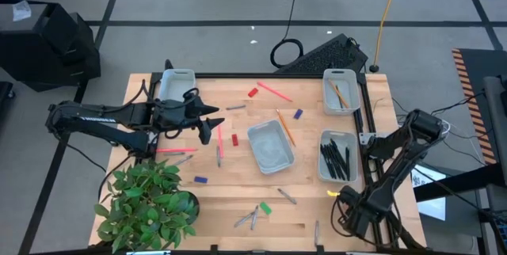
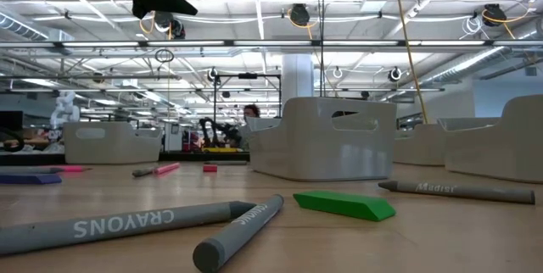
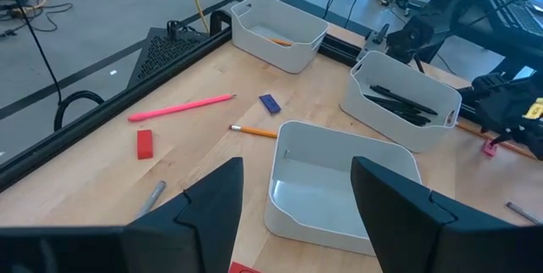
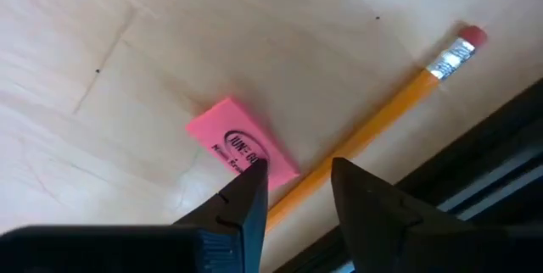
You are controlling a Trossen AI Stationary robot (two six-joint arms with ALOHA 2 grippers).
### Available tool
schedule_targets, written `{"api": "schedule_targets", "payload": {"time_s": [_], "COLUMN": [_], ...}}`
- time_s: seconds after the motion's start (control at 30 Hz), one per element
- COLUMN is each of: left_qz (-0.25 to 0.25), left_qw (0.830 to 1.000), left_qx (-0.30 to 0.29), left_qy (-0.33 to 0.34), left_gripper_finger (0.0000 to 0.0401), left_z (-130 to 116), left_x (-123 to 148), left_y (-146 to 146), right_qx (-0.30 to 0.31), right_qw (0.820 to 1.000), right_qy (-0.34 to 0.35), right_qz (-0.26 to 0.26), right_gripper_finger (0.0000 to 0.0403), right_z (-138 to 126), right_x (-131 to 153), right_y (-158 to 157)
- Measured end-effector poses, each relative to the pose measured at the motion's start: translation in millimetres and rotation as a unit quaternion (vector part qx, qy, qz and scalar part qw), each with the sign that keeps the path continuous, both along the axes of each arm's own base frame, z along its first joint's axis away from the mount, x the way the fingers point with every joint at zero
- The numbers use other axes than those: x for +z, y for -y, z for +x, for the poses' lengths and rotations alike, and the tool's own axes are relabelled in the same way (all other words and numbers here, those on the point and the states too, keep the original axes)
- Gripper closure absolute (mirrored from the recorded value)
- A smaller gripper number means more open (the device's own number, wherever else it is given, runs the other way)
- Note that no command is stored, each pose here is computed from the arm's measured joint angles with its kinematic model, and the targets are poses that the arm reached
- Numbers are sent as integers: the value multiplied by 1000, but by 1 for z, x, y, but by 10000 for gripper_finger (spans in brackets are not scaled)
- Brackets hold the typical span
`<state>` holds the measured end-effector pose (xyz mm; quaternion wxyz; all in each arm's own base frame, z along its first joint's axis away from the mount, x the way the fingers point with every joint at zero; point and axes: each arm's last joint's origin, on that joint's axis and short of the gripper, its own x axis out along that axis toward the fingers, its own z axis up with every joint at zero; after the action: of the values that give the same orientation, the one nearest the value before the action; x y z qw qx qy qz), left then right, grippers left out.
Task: Sort crayons/erasers/pens/pencils in bins
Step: Put the yellow pencil into the top right gray bin
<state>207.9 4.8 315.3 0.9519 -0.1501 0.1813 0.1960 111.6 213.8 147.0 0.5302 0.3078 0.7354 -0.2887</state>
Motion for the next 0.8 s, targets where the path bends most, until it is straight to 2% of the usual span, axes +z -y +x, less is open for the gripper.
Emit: {"api": "schedule_targets", "payload": {"time_s": [0.13, 0.23, 0.53, 0.8], "left_qz": [0, 0, 0, 0], "left_qw": [1000, 1000, 1000, 1000], "left_qx": [0, 0, 0, 0], "left_qy": [0, 0, 0, 0], "left_gripper_finger": [178, 178, 178, 178], "left_z": [0, 0, 0, 0], "left_x": [0, 0, 0, 0], "left_y": [0, 0, 0, 0], "right_qx": [-7, -7, -10, -2], "right_qw": [999, 998, 1000, 999], "right_qy": [-21, -25, 23, 28], "right_qz": [-24, -49, -19, -30], "right_gripper_finger": [278, 276, 275, 275], "right_z": [-5, -10, -12, -10], "right_x": [17, 18, -12, -13], "right_y": [12, 22, 31, 36]}}
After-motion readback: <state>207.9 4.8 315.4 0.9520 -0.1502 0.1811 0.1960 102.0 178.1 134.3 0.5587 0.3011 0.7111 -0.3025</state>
